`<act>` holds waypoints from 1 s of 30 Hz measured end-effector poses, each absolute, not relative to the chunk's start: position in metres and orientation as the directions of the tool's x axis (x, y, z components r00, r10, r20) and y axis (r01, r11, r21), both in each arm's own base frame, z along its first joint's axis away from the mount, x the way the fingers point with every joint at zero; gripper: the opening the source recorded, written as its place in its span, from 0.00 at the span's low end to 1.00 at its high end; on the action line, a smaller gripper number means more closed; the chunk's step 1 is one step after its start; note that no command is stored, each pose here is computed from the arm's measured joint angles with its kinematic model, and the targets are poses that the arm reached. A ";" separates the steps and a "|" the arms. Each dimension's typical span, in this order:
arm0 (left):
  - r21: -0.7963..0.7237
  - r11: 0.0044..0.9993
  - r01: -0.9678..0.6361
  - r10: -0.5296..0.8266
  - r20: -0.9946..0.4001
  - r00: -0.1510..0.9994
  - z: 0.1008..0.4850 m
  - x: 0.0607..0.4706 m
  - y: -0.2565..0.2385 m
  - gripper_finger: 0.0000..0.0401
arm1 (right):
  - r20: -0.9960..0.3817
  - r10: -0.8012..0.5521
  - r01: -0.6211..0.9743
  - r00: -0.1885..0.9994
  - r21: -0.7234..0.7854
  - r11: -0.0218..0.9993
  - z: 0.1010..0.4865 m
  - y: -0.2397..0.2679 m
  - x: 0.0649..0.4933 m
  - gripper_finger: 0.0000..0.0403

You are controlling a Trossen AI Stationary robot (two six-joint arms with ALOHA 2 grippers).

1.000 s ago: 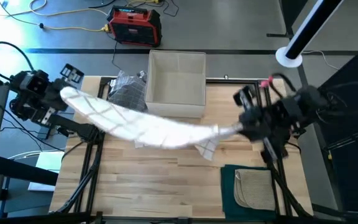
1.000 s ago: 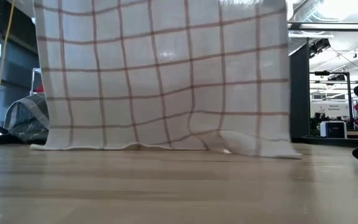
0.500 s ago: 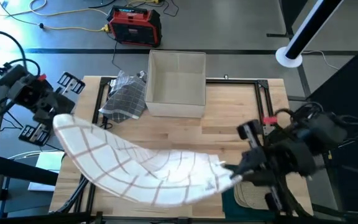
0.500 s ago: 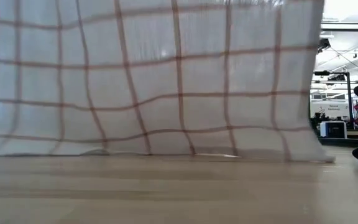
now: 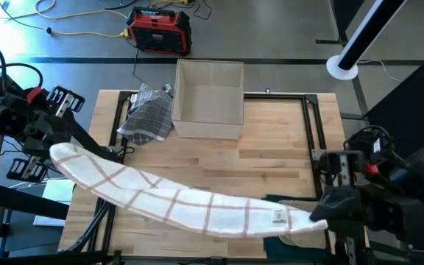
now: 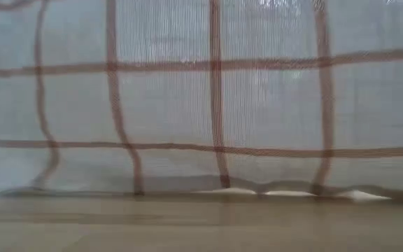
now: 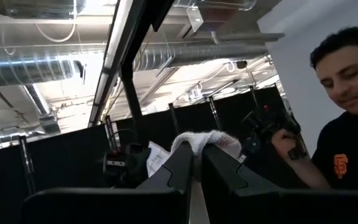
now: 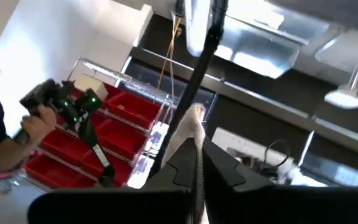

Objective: Fold towel
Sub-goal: Fold the white patterned towel

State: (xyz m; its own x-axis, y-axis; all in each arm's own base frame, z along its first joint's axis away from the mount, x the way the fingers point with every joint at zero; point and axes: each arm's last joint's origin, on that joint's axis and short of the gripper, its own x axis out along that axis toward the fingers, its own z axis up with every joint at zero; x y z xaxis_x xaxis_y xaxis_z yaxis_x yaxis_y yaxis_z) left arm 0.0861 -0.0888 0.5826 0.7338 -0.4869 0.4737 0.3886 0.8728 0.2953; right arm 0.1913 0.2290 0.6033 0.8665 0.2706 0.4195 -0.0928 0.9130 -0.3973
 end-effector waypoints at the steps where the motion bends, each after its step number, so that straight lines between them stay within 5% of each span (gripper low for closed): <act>1: 0.295 0.878 0.377 -0.477 0.467 0.745 0.583 0.086 -0.090 0.03 | 0.420 0.269 -0.083 0.867 -0.411 0.908 0.603 0.230 0.190 0.00; 8: 0.230 0.958 0.174 -0.261 0.435 0.862 0.584 0.085 -0.087 0.03 | 0.365 0.065 0.090 0.929 -0.391 0.916 0.603 0.223 0.192 0.00; 15: 0.389 0.897 0.208 -0.407 0.548 0.731 0.592 0.078 -0.089 0.03 | 0.507 0.346 0.004 0.789 -0.569 0.823 0.614 0.222 0.181 0.00; 30: 0.442 0.811 0.384 -0.576 0.483 0.659 0.584 0.073 -0.113 0.03 | 0.485 0.450 -0.198 0.750 -0.485 0.852 0.607 0.231 0.186 0.00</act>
